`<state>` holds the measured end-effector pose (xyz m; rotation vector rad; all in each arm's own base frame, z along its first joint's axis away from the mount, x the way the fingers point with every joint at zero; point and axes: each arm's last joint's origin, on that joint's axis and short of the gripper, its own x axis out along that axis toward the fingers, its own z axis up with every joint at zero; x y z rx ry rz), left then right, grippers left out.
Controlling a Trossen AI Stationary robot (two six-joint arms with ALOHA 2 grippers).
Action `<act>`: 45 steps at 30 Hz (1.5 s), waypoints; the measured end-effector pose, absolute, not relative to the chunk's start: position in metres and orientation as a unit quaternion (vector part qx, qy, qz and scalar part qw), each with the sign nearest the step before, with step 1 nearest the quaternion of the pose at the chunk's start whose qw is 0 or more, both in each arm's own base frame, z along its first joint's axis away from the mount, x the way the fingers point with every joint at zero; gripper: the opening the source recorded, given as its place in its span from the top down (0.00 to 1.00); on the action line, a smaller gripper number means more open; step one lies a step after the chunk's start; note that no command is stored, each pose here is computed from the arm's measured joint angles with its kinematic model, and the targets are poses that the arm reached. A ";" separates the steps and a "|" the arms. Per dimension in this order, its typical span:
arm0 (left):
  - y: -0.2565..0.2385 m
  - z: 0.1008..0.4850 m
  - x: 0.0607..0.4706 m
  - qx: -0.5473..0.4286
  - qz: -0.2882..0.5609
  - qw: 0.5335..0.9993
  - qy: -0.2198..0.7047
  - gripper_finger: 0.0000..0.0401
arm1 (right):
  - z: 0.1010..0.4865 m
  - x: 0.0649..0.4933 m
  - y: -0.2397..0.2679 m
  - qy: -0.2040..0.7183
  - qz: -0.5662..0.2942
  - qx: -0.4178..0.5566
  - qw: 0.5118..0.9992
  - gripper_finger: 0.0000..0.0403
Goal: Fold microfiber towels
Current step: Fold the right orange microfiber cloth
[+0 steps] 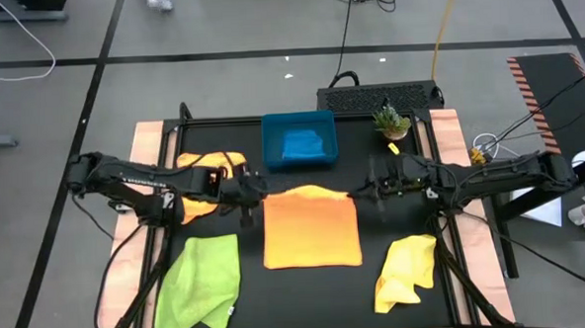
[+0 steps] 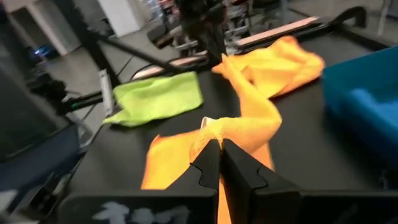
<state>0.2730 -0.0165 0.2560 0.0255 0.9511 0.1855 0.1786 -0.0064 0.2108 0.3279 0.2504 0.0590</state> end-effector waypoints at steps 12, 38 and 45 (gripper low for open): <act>-0.071 0.225 0.263 -0.064 0.011 0.897 0.437 0.99 | 0.161 0.158 0.020 0.138 0.100 0.234 0.957 1.00; -0.097 0.181 0.246 -0.106 -0.057 0.909 0.398 0.98 | 0.124 0.144 0.055 0.211 0.147 0.219 0.941 1.00; -0.102 0.162 0.250 -0.096 -0.074 0.893 0.433 0.98 | 0.113 0.148 0.061 0.249 0.150 0.208 0.934 1.00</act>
